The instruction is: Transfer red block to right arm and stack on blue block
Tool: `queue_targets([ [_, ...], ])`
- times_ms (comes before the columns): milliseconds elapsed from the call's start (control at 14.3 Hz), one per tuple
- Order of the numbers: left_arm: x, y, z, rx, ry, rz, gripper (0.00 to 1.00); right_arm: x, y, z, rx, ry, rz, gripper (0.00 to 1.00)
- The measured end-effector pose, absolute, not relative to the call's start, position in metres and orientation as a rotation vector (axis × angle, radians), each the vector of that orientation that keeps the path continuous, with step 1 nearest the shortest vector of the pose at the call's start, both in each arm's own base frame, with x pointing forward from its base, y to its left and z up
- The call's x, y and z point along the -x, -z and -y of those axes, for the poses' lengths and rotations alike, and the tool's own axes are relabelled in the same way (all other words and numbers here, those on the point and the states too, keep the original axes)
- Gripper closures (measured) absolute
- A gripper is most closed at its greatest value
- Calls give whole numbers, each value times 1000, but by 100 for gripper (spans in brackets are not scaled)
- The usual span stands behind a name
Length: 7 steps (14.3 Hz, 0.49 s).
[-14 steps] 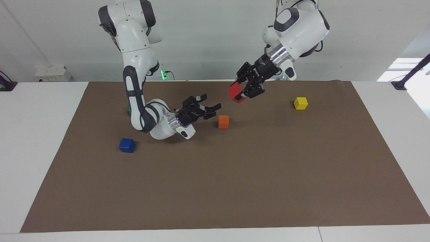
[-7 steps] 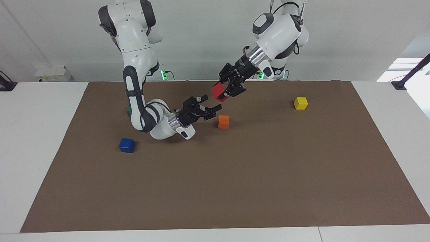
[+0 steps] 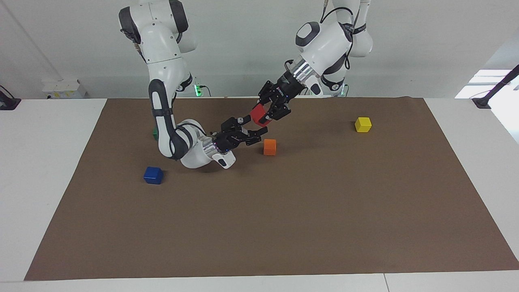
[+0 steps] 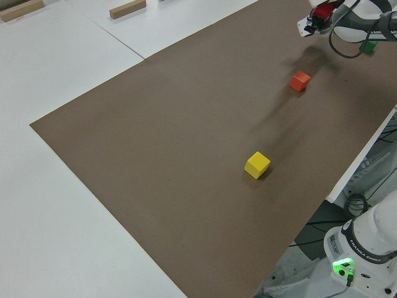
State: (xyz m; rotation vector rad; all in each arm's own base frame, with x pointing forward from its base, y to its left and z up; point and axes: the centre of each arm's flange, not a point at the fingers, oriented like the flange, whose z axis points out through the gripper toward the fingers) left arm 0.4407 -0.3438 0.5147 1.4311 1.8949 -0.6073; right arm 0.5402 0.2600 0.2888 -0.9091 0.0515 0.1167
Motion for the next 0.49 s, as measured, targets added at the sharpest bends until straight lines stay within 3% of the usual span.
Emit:
queue_targets([
  [490, -442, -499, 359, -1405, 580, -1897, 46, -541, -288, -260, 912, -115, -54, 0],
])
